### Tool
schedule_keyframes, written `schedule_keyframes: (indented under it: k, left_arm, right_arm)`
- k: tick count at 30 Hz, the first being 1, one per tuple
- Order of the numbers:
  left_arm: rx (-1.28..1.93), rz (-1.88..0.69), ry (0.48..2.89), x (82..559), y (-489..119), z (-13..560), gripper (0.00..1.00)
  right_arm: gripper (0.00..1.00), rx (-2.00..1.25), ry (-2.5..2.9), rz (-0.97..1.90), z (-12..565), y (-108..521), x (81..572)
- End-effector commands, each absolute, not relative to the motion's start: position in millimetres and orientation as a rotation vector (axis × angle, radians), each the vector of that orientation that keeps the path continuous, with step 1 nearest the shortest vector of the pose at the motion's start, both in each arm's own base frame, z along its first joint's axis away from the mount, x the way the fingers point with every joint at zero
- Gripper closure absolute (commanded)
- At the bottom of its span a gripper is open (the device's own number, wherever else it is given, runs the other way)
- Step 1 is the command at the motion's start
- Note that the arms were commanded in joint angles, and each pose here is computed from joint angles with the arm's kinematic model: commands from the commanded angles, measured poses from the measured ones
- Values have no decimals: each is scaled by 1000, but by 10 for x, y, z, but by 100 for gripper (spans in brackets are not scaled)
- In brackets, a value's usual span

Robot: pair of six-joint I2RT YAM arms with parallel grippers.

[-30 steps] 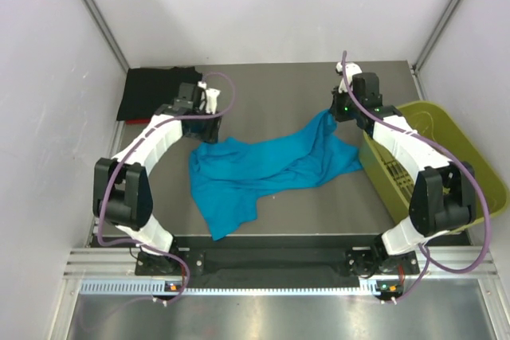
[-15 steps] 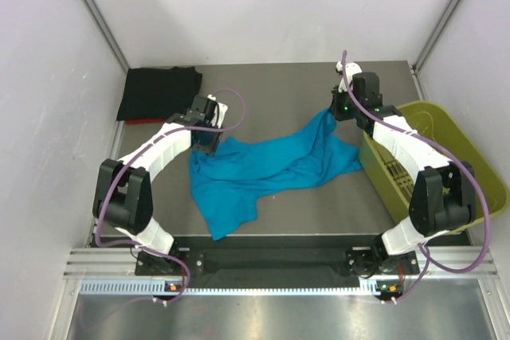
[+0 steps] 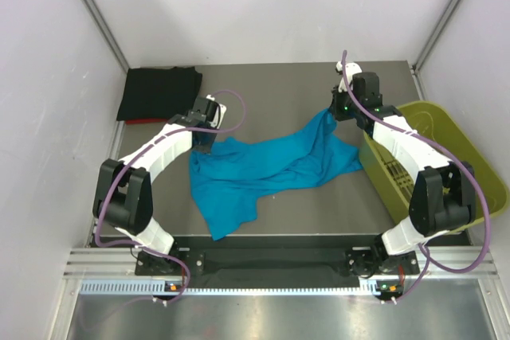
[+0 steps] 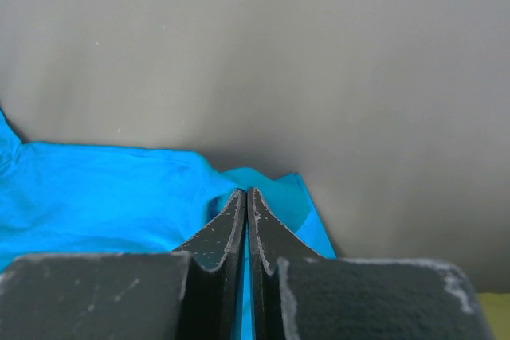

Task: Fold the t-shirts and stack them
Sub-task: Flatten the tshirt out

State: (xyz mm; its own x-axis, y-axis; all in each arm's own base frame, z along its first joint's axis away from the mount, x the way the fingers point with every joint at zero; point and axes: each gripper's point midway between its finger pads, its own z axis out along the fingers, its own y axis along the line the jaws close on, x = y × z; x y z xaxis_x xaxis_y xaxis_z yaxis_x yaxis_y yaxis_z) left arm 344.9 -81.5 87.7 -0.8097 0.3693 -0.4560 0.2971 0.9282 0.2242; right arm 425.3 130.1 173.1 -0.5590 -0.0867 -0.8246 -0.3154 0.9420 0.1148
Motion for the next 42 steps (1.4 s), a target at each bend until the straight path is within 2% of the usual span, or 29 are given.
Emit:
schedule_keyframes:
  k: [1, 3, 9, 13, 16, 17, 19, 22, 25, 29, 32, 37, 42]
  left_arm:
    - [425, 285, 2491, 3558, -704, 1081, 94]
    - [411, 315, 2458, 3589, -660, 1197, 100]
    - [354, 479, 2306, 3796, -410, 1703, 100]
    - [170, 473, 2091, 4163, 24, 2578, 100]
    - [-23, 396, 1770, 4364, 371, 3829, 100]
    - [-32, 393, 1735, 4356, 440, 3999, 100]
    - [-55, 385, 1523, 4359, 500, 4758, 100]
    - [10, 351, 1340, 4305, 382, 5526, 100]
    - [46, 327, 1185, 4177, 295, 6044, 100]
    - [66, 336, 1031, 3863, 260, 6547, 100]
    - [110, 309, 952, 3710, 158, 6812, 100]
    - [116, 343, 901, 3552, 178, 6989, 100]
    - [143, 308, 952, 3529, 119, 6829, 100]
  right_arm:
    - [100, -291, 2069, 325, 2016, 1372, 4322]
    - [100, -291, 2074, 321, 2000, 1366, 4324]
    - [100, -274, 2054, 306, 2107, 1352, 4408]
    - [100, -237, 1979, 334, 2597, 1406, 4552]
    - [100, -190, 1823, 352, 3381, 1410, 4634]
    - [100, -180, 1780, 344, 3548, 1388, 4633]
    - [100, -159, 1635, 351, 4048, 1352, 4565]
    - [100, -199, 1419, 349, 4703, 1349, 4348]
    - [100, -160, 1333, 311, 5138, 1241, 4175]
    - [100, -157, 1265, 292, 5657, 1151, 3963]
    - [100, -226, 1264, 347, 5746, 1284, 3884]
    - [100, -373, 1316, 345, 5577, 1355, 3582]
    - [100, -500, 1397, 316, 5232, 1305, 3164]
